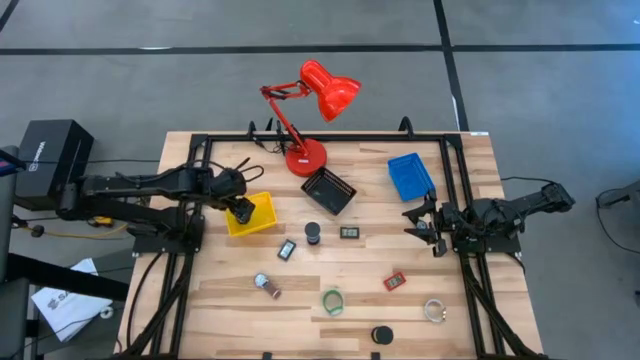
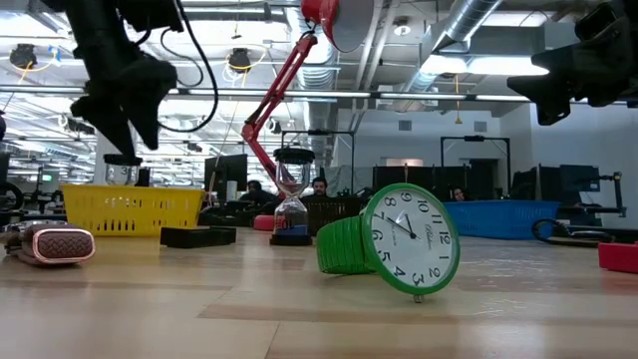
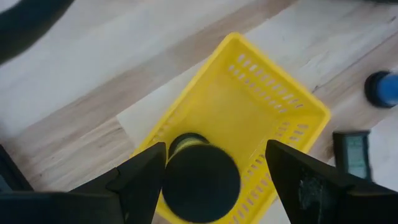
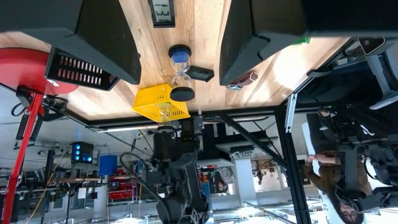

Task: Pick & Place Office items
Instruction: Put the left green hourglass into the yellow bin, then put the left black digital clock into the black bin

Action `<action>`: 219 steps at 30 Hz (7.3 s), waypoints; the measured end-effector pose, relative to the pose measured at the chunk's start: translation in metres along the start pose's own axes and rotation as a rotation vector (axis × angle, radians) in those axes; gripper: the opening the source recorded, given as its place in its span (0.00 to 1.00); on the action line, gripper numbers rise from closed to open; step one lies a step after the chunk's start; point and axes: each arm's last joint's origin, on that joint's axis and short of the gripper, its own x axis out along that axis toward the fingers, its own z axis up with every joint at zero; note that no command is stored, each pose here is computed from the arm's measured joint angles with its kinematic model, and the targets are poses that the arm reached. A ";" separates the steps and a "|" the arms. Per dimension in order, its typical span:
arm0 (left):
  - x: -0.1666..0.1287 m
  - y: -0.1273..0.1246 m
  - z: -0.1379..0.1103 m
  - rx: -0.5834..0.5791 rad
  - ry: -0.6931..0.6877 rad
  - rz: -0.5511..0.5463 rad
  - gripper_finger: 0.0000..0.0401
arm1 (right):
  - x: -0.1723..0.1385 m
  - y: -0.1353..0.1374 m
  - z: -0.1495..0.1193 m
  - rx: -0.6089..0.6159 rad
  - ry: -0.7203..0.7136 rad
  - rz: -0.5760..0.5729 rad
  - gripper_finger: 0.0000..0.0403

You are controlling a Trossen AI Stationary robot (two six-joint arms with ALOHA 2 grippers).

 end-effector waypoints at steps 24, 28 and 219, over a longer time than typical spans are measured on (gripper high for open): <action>-0.052 -0.071 0.008 0.273 -0.440 -0.491 0.56 | 0.000 0.000 0.000 0.000 0.000 0.000 0.52; -0.052 -0.090 -0.002 0.344 -0.454 -0.550 0.53 | 0.000 0.000 0.000 0.001 0.000 0.000 0.52; 0.121 -0.121 0.118 0.286 -0.604 -0.413 0.38 | 0.000 -0.001 0.005 -0.277 -0.046 -0.023 0.52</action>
